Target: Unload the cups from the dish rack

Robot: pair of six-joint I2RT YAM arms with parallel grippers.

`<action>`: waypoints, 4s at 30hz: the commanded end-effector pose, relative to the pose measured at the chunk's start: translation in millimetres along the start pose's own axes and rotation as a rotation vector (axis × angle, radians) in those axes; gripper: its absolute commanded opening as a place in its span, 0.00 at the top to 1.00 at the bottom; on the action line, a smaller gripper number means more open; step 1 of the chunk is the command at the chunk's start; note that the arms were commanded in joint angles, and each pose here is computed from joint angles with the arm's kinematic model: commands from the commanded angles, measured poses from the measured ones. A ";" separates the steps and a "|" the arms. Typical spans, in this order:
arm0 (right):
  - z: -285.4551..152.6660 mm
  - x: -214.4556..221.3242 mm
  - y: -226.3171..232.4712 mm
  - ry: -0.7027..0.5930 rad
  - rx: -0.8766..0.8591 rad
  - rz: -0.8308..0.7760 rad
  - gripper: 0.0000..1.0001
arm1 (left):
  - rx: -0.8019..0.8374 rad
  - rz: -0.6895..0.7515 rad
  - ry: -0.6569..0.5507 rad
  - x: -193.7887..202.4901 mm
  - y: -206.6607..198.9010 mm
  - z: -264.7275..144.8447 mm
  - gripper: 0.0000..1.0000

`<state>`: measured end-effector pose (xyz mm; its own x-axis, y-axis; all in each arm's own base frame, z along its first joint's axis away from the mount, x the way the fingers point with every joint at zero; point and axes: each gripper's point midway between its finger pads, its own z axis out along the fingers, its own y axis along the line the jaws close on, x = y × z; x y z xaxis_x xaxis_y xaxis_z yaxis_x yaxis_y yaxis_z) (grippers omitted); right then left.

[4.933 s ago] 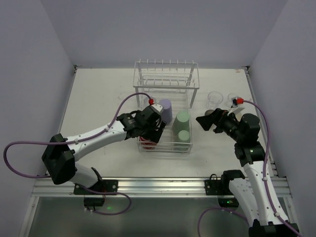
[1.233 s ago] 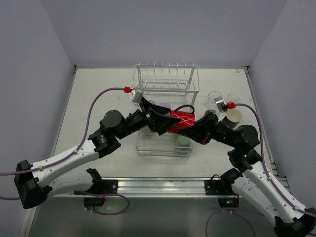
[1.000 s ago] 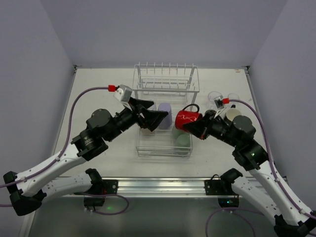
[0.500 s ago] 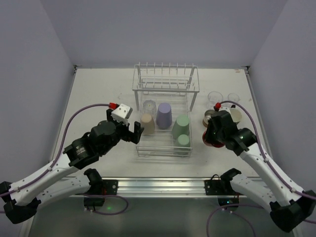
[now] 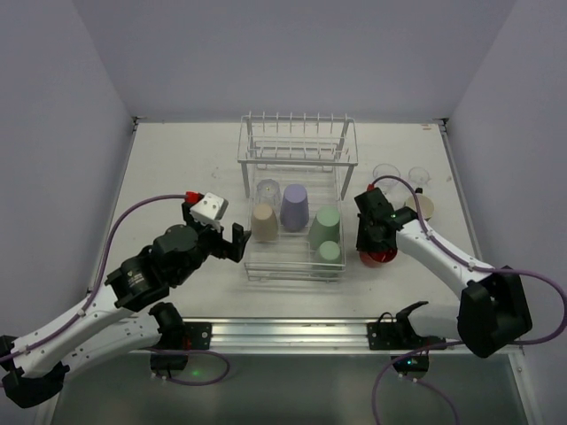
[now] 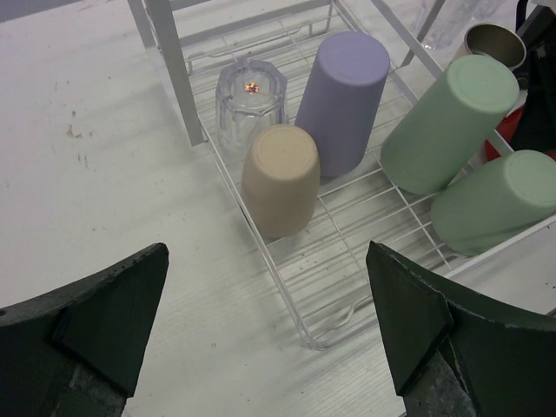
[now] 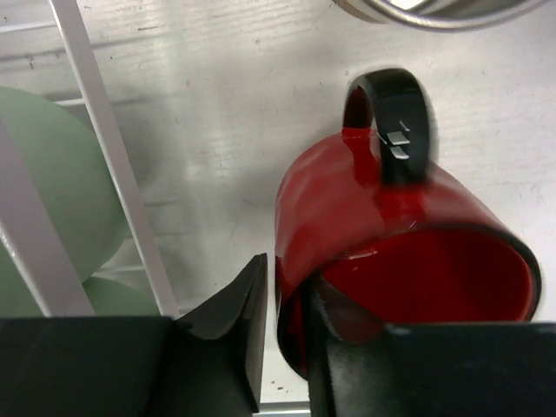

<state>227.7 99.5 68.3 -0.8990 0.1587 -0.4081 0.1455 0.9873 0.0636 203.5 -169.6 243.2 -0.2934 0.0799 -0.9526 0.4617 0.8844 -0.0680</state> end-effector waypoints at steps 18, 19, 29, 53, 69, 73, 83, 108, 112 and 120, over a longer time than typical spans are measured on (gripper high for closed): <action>-166.2 -56.3 42.6 -0.459 -0.484 -0.046 0.27 | -0.044 -0.011 -0.016 -2.8 11.6 5.6 0.00; -179.6 -48.9 51.6 -0.466 -0.556 -0.077 0.27 | -0.052 -0.016 -0.016 -3.2 14.0 6.8 0.00; -164.2 -1.8 92.4 -0.293 -0.522 -0.291 0.14 | -0.086 -0.031 0.002 0.0 26.1 14.7 0.00; -82.0 20.4 111.0 -0.121 -0.277 -0.379 0.37 | -0.088 -0.029 0.030 1.5 29.3 27.0 0.00; -199.7 -26.4 156.5 -0.394 -0.715 -0.208 0.68 | 0.103 -0.176 -0.087 -47.7 -3.2 -6.1 0.03; -227.4 -34.7 164.6 -0.464 -0.837 -0.173 0.69 | 0.202 -0.264 -0.067 -45.5 -22.5 -12.9 0.07; -292.5 -54.2 183.9 -0.645 -1.146 -0.079 0.70 | 0.549 -0.592 -0.097 -43.8 -79.0 -34.4 0.11; -257.1 -31.1 204.5 -0.547 -1.226 -0.058 0.07 | 0.157 -0.480 -0.213 -65.9 -13.3 -13.4 1.00; -231.3 -28.8 169.2 -0.580 -1.043 -0.074 0.05 | -0.116 -0.386 -0.116 -79.1 28.9 -22.6 1.00; -220.9 -21.2 126.0 -0.615 -0.870 -0.194 0.05 | -0.469 -0.251 0.170 -20.6 80.0 -33.7 1.00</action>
<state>169.4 236.5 305.7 -0.4930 0.3199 -0.8091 -0.5633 0.5913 0.5771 225.8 -128.1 298.6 -0.4213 -0.2494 -0.8719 0.1100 0.9403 -0.3221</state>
